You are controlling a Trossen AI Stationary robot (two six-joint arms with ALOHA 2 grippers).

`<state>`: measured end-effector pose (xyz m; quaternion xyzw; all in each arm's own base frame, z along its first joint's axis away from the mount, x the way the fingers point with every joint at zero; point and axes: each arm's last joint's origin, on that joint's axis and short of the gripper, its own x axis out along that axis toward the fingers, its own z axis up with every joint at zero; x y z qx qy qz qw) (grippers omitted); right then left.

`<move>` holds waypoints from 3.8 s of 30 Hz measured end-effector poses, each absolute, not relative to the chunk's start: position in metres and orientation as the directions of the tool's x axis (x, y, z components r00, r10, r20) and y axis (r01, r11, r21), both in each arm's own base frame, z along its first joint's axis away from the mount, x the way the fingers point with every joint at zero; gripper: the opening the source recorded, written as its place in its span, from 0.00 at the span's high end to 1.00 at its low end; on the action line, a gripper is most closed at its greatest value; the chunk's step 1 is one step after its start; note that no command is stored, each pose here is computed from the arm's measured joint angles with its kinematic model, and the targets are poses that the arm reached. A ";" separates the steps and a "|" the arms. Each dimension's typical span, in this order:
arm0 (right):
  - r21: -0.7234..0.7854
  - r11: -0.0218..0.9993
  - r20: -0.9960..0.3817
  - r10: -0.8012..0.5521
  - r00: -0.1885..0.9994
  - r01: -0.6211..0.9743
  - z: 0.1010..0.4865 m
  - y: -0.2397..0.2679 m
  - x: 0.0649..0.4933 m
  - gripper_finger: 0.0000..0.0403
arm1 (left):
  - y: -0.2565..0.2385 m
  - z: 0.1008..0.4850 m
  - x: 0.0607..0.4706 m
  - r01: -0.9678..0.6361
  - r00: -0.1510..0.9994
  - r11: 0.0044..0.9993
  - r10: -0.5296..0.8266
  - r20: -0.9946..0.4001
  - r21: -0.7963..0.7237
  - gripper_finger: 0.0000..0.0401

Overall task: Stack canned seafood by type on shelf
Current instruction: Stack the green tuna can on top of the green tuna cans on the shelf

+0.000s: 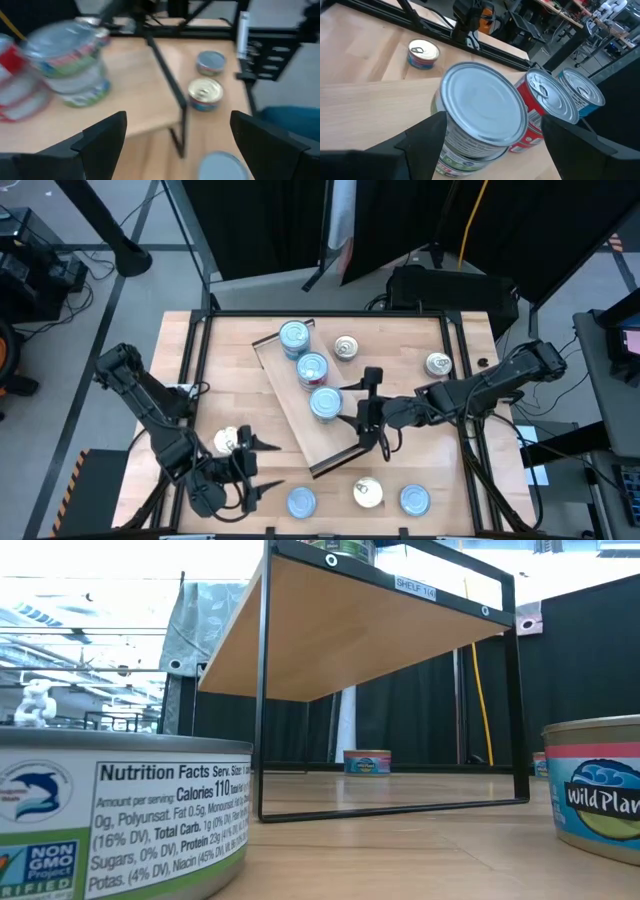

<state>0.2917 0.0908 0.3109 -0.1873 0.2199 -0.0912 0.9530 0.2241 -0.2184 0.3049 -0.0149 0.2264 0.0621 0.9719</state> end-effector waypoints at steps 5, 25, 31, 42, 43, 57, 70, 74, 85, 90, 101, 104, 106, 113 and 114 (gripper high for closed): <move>-0.404 0.911 -0.380 -0.250 0.890 0.084 0.312 0.093 0.291 0.22 | -0.231 0.283 0.224 -0.052 0.879 0.993 -0.005 -0.477 -0.106 0.12; -0.395 0.912 -0.375 -0.271 0.886 0.112 0.306 0.103 0.292 0.22 | -0.279 0.199 0.248 0.031 0.793 0.990 -0.110 -0.600 -0.140 0.55; -0.401 0.907 -0.374 -0.288 0.882 0.127 0.307 0.098 0.293 0.22 | -0.281 0.199 0.246 0.041 0.792 0.990 -0.115 -0.599 -0.136 0.61; -0.351 0.935 -0.385 -0.201 0.901 0.059 0.306 0.125 0.281 0.22 | -0.293 0.182 0.244 0.073 0.766 0.984 -0.159 -0.622 -0.162 0.72; -0.340 0.939 -0.388 -0.193 0.901 0.055 0.306 0.128 0.280 0.22 | -0.295 0.179 0.243 0.076 0.761 0.985 -0.158 -0.629 -0.157 0.74; -0.269 0.962 -0.409 -0.148 0.900 0.036 0.304 0.144 0.270 0.22 | -0.292 0.138 0.253 -0.036 0.716 0.991 -0.062 -0.695 -0.125 0.98; -0.271 0.962 -0.410 -0.147 0.900 0.034 0.304 0.144 0.270 0.22 | -0.294 0.132 0.250 -0.063 0.694 0.988 -0.059 -0.717 -0.142 0.98; -0.276 0.961 -0.416 -0.147 0.897 0.029 0.303 0.144 0.270 0.22 | -0.298 0.131 0.243 -0.064 0.694 0.990 -0.048 -0.718 -0.129 0.98; -0.280 0.960 -0.425 -0.149 0.893 0.027 0.302 0.143 0.269 0.22 | -0.293 0.121 0.224 -0.172 0.612 0.982 0.044 -0.790 -0.078 0.98; -0.278 0.960 -0.425 -0.149 0.893 0.028 0.302 0.143 0.269 0.22 | -0.284 0.128 0.217 -0.262 0.579 0.964 0.113 -0.807 -0.053 0.98; -0.246 0.969 -0.446 -0.140 0.884 0.029 0.300 0.146 0.266 0.22 | -0.276 0.237 0.168 -0.387 0.629 0.907 0.131 -0.766 -0.163 0.98; -0.245 0.969 -0.447 -0.134 0.884 0.023 0.300 0.148 0.265 0.22 | -0.292 0.255 0.164 -0.328 0.722 0.866 -0.028 -0.692 -0.377 0.93; -0.245 0.969 -0.447 -0.133 0.885 0.022 0.300 0.148 0.265 0.22 | -0.304 0.259 0.168 -0.261 0.762 0.845 -0.115 -0.637 -0.466 0.84; -0.250 0.968 -0.446 -0.135 0.885 0.022 0.300 0.148 0.265 0.22 | -0.320 0.246 0.188 -0.145 0.806 0.888 -0.150 -0.573 -0.437 0.39; -0.250 0.968 -0.447 -0.135 0.885 0.021 0.300 0.148 0.265 0.22 | -0.321 0.240 0.191 -0.151 0.802 0.894 -0.139 -0.581 -0.423 0.33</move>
